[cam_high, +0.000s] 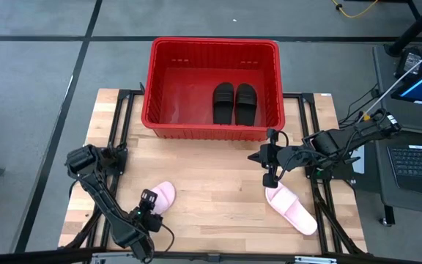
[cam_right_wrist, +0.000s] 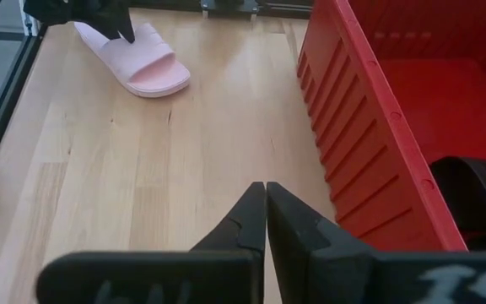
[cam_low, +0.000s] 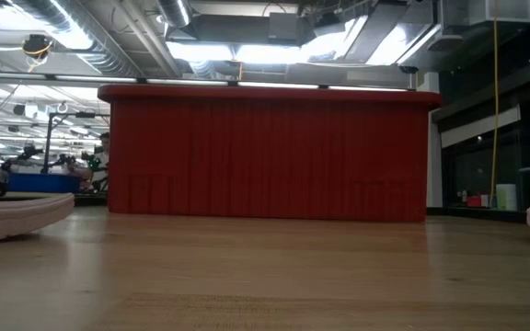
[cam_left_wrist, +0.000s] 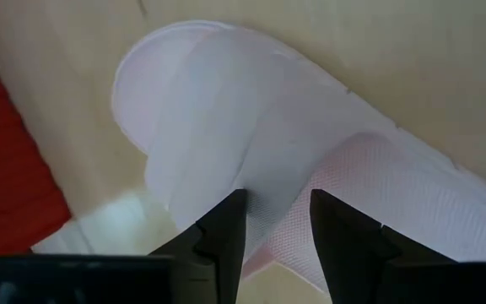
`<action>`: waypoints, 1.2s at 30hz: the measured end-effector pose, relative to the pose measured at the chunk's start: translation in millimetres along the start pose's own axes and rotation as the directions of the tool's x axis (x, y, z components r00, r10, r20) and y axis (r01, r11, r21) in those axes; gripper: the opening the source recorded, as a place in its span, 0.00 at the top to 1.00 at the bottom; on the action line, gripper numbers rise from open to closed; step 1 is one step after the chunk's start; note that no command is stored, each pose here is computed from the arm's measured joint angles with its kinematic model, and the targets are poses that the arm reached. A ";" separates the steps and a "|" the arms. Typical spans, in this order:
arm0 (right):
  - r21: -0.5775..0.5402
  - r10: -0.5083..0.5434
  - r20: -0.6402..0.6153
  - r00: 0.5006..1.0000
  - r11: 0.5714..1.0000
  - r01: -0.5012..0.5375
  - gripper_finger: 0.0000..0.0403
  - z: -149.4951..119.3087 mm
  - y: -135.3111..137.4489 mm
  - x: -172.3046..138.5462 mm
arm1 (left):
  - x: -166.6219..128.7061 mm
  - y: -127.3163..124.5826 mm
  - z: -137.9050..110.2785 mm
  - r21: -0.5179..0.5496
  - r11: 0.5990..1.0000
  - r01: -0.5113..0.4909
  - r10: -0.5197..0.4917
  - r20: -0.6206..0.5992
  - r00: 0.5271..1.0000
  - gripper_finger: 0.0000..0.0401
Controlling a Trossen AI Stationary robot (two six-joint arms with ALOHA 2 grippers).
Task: Pick and place slides into bin
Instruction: Put the left pink slide into the red bin
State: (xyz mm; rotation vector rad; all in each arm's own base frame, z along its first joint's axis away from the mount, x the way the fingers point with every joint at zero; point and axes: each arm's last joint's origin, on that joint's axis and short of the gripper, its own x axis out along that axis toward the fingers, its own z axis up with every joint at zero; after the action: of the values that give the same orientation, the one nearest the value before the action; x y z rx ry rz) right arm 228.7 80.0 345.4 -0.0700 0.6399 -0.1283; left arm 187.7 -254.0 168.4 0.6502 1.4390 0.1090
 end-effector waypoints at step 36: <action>0.000 0.001 0.001 1.000 1.000 -0.001 0.96 0.1 0.1 0.0 | -50.0 27.1 5.5 -0.238 0.960 -0.150 0.157 0.010 0.988 0.99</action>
State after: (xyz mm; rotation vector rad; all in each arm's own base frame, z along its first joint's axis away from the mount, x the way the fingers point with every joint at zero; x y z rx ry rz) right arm 228.7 80.1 345.5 -0.0702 0.6389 -0.1276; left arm 193.3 -255.9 225.3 0.5629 1.3213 0.3858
